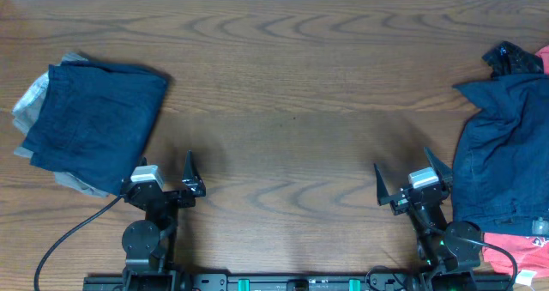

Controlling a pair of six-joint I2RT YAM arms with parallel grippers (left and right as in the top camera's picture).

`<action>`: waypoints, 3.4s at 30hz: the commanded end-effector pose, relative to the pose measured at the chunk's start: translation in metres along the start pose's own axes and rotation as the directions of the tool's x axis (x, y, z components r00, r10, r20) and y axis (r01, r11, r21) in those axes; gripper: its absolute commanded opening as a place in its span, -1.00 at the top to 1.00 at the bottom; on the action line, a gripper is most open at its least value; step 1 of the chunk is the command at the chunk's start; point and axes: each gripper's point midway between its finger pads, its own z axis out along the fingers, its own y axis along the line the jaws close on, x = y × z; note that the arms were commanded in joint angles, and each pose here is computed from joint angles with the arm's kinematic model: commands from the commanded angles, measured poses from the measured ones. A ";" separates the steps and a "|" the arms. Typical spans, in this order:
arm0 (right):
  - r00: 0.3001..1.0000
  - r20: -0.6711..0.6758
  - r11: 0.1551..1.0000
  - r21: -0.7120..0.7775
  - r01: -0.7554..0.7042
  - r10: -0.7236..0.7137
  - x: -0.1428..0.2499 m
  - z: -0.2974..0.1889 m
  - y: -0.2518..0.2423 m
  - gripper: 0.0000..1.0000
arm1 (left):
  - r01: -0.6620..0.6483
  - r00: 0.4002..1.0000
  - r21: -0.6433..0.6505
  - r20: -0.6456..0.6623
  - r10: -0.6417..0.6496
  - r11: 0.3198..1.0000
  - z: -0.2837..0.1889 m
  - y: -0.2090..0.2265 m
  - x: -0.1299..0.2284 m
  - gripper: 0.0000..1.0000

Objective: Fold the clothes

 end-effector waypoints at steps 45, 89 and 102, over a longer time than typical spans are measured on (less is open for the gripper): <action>0.995 0.025 0.995 0.030 -0.093 0.092 -0.014 -0.003 -0.007 -0.99 | 0.090 0.995 0.040 -0.052 -0.088 0.995 -0.001 -0.008 0.006 -0.96; 0.029 -0.583 0.570 0.802 0.180 0.812 0.166 -0.060 -0.138 -0.85 | 0.009 0.452 -0.194 -0.874 -0.177 0.981 -0.012 -0.014 0.044 -0.96; -0.056 -0.479 0.478 0.849 0.224 0.876 0.208 -0.077 -0.147 0.09 | 0.009 0.452 -0.194 -0.874 -0.177 0.981 -0.012 -0.014 0.044 -0.96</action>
